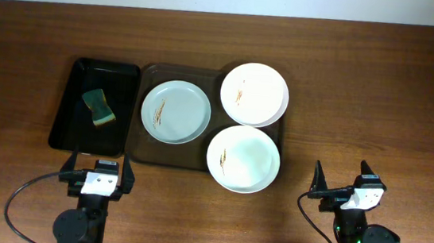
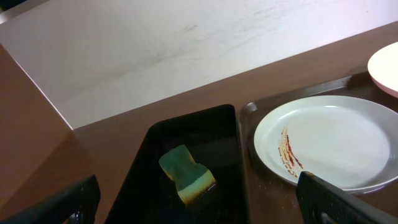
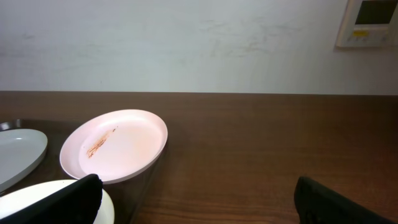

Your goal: Clean dirty plates on tray and stack at the side

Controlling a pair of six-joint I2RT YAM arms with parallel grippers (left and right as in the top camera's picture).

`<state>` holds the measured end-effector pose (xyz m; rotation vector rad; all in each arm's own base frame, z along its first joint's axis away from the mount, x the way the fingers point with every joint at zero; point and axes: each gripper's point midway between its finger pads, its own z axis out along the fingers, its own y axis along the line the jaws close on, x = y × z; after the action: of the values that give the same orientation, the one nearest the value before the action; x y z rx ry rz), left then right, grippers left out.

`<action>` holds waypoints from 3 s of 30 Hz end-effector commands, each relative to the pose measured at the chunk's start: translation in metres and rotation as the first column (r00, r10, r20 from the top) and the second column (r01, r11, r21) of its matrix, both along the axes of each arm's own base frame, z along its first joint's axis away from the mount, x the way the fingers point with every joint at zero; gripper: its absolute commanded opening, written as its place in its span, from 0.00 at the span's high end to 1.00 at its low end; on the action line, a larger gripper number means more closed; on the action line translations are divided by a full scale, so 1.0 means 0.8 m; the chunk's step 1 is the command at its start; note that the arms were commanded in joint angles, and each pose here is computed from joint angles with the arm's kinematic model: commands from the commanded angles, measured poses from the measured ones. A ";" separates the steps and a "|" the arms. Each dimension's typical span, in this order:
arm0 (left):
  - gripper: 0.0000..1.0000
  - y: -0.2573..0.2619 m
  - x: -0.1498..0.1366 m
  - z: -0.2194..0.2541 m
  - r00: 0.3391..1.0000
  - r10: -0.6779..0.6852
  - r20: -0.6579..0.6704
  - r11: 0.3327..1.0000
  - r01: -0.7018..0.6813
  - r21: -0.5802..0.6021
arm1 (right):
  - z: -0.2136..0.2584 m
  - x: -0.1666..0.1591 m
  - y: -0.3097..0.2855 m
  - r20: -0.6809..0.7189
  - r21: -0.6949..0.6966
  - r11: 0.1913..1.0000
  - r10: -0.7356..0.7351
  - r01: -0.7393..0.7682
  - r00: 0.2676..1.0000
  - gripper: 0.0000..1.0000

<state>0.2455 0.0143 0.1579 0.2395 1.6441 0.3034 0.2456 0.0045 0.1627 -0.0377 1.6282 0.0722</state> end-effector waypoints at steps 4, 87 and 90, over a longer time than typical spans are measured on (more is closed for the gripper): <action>0.01 0.003 0.000 -0.002 1.000 0.012 0.002 1.000 -0.012 0.013 | -0.005 0.000 0.005 -0.008 -0.005 1.000 0.018 -0.018 1.000 0.02; 0.01 0.023 0.170 0.095 0.640 -0.047 -0.767 0.902 -0.303 -0.309 | 0.054 0.193 0.274 -0.709 0.358 0.919 0.384 -0.169 0.592 0.12; 0.11 0.035 0.170 0.094 0.636 -0.005 -0.771 0.902 -0.331 -0.279 | 0.011 0.221 0.329 -0.755 0.319 0.933 0.358 -0.169 0.549 0.23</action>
<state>0.3814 0.0273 0.2280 -0.0716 2.5545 -0.1130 0.3977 0.2461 0.1879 -0.1556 2.5159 0.6715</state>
